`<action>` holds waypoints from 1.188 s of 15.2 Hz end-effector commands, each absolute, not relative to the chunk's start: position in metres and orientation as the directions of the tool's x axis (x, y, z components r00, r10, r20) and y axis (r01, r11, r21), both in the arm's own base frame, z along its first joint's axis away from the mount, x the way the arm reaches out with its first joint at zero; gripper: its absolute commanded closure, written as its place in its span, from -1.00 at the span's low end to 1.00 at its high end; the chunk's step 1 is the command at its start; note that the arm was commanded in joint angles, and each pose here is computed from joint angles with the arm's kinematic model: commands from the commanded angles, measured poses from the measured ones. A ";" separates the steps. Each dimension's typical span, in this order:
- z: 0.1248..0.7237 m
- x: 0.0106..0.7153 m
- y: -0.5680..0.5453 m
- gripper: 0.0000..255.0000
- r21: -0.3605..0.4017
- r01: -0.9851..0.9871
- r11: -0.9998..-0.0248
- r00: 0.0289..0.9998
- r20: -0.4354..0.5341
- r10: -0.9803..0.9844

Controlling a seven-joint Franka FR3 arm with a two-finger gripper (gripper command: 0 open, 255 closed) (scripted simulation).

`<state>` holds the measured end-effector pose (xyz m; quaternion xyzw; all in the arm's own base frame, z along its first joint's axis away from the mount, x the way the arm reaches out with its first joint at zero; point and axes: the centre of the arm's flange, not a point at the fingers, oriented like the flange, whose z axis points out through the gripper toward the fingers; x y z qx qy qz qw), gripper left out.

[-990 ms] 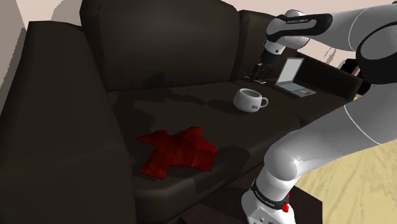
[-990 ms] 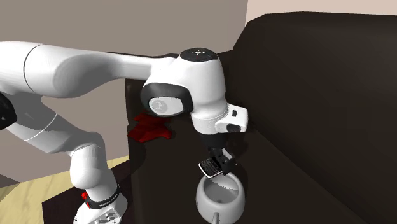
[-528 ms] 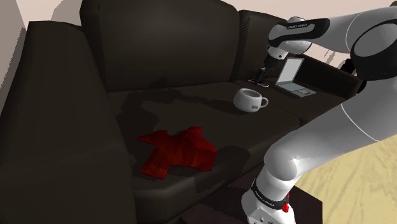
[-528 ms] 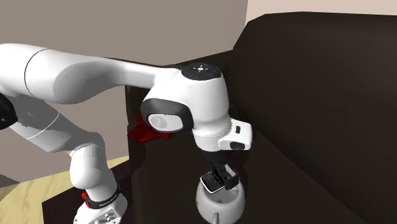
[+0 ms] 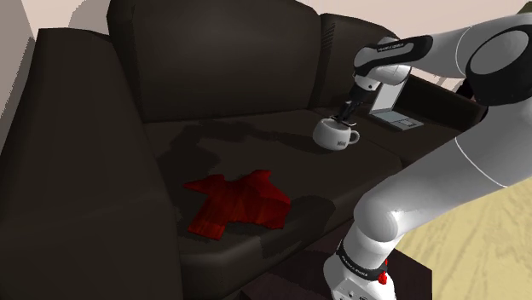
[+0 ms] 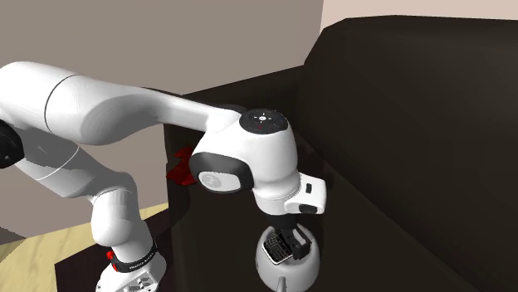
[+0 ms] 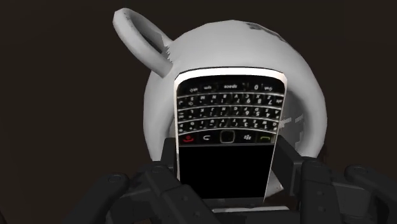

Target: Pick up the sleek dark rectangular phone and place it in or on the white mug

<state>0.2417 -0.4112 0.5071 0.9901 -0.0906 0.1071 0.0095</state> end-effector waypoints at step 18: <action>0.535 0.232 -0.409 -1.00 0.000 -0.181 -0.983 0.961 0.214 -0.177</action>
